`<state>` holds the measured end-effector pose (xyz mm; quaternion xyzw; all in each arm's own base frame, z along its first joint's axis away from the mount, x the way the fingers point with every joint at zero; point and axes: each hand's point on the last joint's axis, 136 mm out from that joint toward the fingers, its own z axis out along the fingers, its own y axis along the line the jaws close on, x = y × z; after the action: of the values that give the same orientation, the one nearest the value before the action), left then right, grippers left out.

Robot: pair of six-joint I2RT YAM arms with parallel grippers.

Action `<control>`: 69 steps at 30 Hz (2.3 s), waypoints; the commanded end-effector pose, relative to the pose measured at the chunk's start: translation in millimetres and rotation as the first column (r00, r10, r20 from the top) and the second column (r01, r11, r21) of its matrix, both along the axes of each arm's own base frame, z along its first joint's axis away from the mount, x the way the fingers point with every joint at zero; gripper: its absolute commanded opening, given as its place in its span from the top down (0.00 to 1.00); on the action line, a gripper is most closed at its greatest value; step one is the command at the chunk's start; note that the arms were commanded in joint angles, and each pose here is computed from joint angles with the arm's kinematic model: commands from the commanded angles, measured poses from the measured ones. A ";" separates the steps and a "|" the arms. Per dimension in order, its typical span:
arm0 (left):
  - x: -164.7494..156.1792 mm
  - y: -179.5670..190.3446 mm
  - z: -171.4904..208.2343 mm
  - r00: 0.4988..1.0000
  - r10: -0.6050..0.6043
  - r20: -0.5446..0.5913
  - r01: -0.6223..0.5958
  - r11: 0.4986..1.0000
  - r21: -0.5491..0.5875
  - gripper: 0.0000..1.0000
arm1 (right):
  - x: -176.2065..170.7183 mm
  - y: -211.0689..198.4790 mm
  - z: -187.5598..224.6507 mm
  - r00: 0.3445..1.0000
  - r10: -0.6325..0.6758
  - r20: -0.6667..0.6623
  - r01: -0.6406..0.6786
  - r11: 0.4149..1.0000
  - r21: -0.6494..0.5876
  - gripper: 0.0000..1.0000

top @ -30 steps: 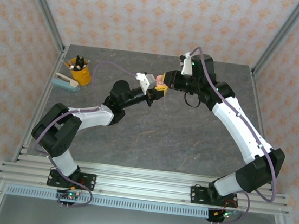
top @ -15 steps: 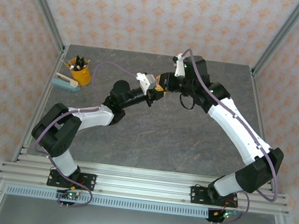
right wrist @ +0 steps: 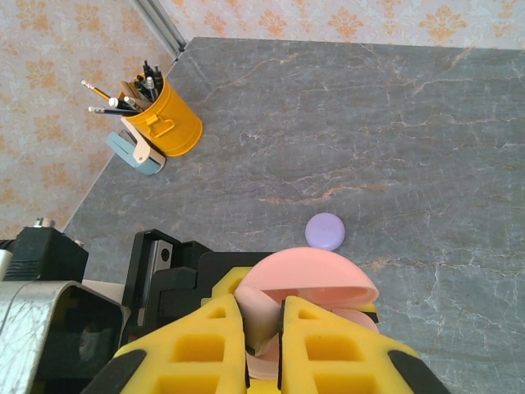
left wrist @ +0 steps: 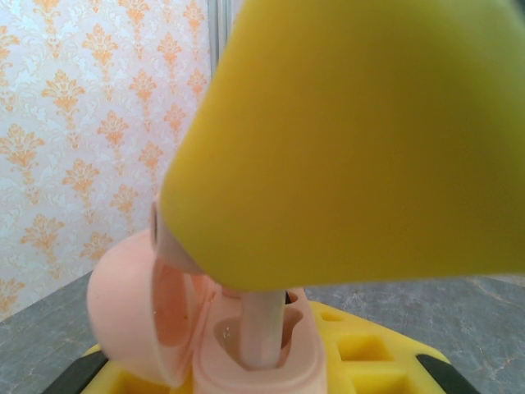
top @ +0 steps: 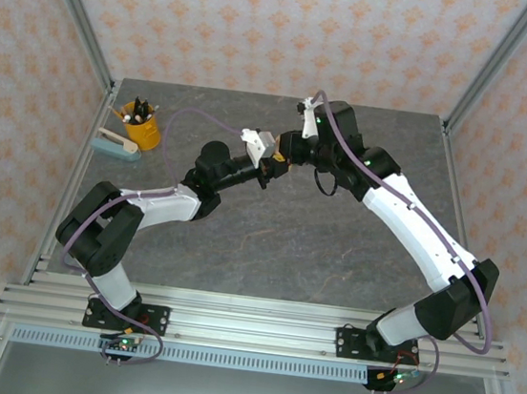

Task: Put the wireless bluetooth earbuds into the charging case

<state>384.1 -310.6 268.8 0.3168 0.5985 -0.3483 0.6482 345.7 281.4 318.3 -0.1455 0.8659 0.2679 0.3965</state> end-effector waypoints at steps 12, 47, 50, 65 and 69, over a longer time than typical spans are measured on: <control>-1.2 -1.7 16.5 0.998 -0.009 0.056 0.010 1.000 -0.020 1.00 | -13.0 4.0 34.4 1.000 0.009 0.017 -0.010 0.998 0.070 0.87; -1.4 -2.4 19.2 0.998 -0.013 0.061 0.014 1.000 -0.017 1.00 | -5.1 -16.4 7.2 0.997 -0.042 -0.057 0.047 0.996 0.079 0.87; -1.7 -2.6 17.7 0.998 -0.015 0.057 0.016 1.000 -0.016 1.00 | -4.4 -16.2 8.5 0.998 -0.042 -0.053 0.046 0.996 0.078 0.87; -7.8 -6.1 11.9 0.998 -0.051 0.041 0.051 0.999 -0.011 1.00 | 0.8 -17.0 14.1 0.998 -0.057 -0.036 0.059 0.995 0.081 0.87; -9.2 -8.0 11.0 0.998 -0.059 0.039 0.059 0.998 -0.010 1.00 | 2.3 -17.3 16.2 0.998 -0.062 -0.033 0.065 0.994 0.087 0.87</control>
<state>380.6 -313.0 268.2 0.3257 0.5950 -0.3548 0.6435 341.2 264.0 319.9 -0.1054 0.8726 0.2871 0.3807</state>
